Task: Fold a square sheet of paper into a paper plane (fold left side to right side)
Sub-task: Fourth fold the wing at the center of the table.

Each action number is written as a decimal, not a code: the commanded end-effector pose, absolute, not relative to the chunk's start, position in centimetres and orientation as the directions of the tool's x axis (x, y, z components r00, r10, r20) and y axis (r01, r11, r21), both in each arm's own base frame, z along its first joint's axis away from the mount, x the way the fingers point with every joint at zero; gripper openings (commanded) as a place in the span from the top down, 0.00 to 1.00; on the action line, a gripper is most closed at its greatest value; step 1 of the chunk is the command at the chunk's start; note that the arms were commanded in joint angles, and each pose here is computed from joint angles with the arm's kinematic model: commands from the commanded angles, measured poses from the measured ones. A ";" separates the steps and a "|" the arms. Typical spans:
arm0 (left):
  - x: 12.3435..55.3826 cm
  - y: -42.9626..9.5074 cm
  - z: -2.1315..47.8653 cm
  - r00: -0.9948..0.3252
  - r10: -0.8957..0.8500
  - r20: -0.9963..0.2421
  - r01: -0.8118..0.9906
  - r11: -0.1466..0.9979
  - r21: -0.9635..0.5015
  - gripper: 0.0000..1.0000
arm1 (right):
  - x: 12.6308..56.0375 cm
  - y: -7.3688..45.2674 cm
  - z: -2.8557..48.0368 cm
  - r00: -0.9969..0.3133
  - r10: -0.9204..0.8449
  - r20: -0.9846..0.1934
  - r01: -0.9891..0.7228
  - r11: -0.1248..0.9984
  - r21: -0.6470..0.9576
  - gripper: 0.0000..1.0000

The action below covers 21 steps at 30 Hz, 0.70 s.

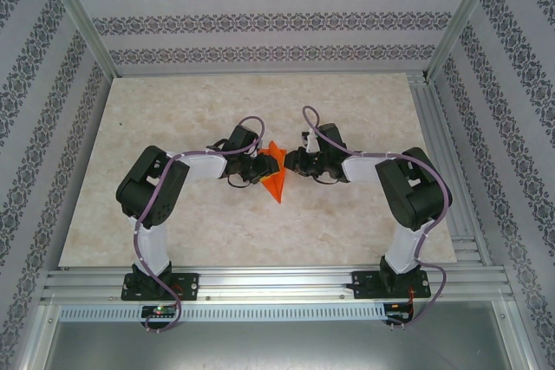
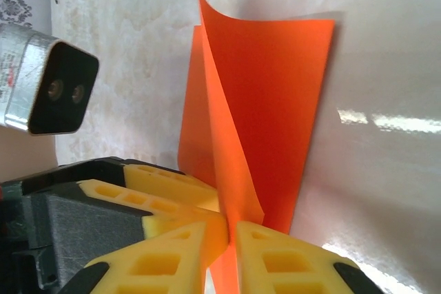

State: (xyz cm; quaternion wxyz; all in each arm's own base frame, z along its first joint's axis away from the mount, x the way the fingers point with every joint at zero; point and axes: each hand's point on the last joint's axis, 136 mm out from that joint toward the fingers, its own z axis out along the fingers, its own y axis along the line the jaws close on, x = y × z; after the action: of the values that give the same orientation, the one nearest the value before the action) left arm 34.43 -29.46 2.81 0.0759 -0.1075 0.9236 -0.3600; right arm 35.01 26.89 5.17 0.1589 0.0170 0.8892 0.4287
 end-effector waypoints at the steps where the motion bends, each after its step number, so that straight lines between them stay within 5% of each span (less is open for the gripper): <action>1: 32.8 -27.9 0.1 -0.968 -0.250 -0.029 -0.186 0.789 -0.586 0.59 | 35.7 26.0 6.2 -0.931 0.170 -0.323 -0.142 0.646 0.750 0.79; 13: 32.6 -27.8 -0.3 -0.967 -0.254 -0.024 -0.193 0.788 -0.585 0.59 | 35.8 26.1 5.7 -0.937 0.159 -0.311 -0.142 0.640 0.755 0.73; 21: 32.7 -27.8 -0.2 -0.967 -0.255 -0.025 -0.192 0.785 -0.589 0.59 | 35.9 26.7 5.1 -0.944 0.139 -0.299 -0.145 0.639 0.756 0.90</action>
State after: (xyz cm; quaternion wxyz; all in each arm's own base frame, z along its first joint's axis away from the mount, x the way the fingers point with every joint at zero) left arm 34.42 -29.45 2.80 0.0759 -0.1077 0.9237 -0.3598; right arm 35.47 25.90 4.94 0.1640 0.0170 0.8929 0.4190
